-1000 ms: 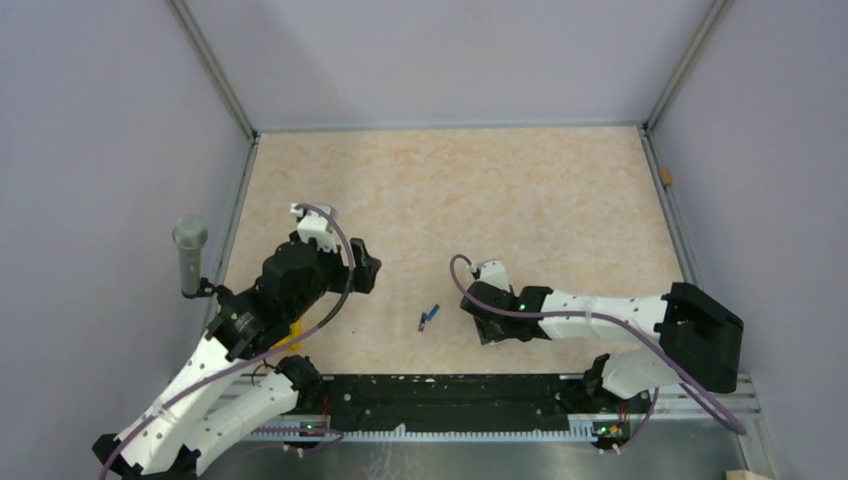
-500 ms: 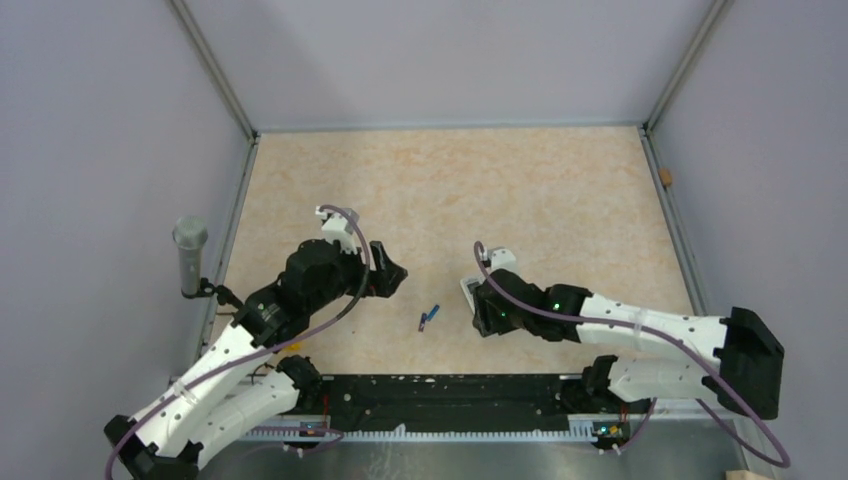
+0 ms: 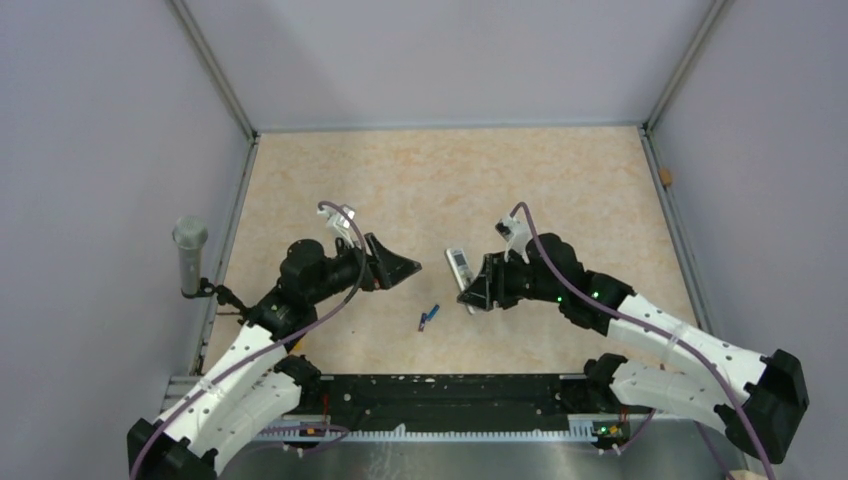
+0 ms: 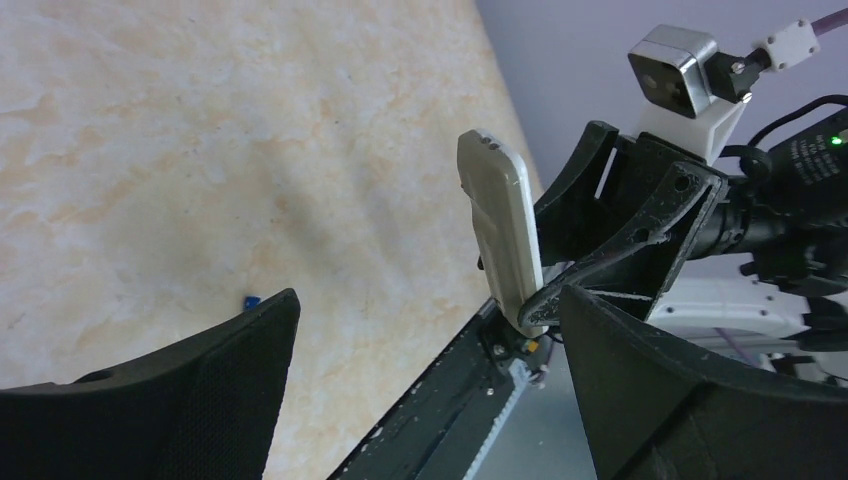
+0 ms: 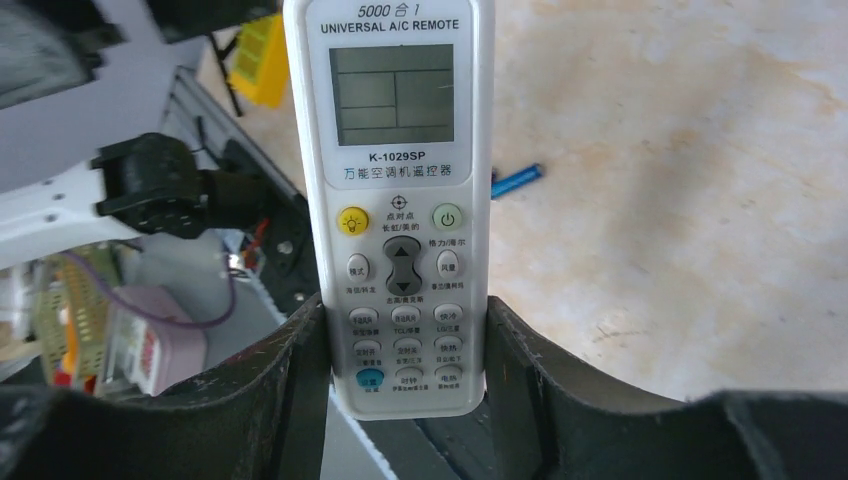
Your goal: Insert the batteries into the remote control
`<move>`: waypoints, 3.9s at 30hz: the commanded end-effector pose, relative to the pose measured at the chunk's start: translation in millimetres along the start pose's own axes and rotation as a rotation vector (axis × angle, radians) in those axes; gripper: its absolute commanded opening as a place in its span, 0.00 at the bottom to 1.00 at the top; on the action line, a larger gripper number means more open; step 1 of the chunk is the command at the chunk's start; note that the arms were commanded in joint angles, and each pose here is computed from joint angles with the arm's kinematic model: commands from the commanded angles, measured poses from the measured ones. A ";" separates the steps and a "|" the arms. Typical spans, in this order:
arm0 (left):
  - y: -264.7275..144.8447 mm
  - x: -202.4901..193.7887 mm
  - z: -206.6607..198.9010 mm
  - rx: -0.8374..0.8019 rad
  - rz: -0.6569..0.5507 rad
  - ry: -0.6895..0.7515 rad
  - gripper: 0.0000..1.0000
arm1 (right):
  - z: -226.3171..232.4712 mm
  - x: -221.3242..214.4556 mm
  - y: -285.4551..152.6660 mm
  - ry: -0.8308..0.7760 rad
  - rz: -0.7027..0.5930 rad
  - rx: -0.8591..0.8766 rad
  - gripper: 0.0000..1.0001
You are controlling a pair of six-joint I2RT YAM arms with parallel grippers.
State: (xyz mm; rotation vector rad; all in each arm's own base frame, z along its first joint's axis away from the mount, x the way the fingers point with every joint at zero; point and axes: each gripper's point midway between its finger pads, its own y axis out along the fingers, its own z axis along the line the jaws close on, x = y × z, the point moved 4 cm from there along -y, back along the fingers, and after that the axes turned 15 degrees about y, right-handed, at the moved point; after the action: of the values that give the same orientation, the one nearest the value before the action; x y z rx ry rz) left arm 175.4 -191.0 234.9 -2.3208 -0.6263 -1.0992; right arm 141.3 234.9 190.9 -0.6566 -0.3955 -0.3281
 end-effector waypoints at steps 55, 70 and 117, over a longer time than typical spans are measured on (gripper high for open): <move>-28.7 33.6 -58.8 -0.551 -0.185 -0.159 0.00 | 124.0 3.3 4.2 0.023 0.185 0.732 0.31; -17.7 31.7 -26.4 -0.225 -0.168 -0.238 0.00 | 107.1 6.3 -6.3 -0.217 0.021 0.311 0.81; -12.1 6.0 -9.4 -0.162 -0.097 -0.317 0.77 | 95.8 -9.0 27.3 -0.516 -0.058 -0.137 0.00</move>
State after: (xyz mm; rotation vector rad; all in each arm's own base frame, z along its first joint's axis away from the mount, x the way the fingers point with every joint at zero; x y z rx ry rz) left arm 170.5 -183.3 238.9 -2.6107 -0.8089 -0.7345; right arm 124.7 331.7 226.8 -0.9074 -0.8709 -0.2148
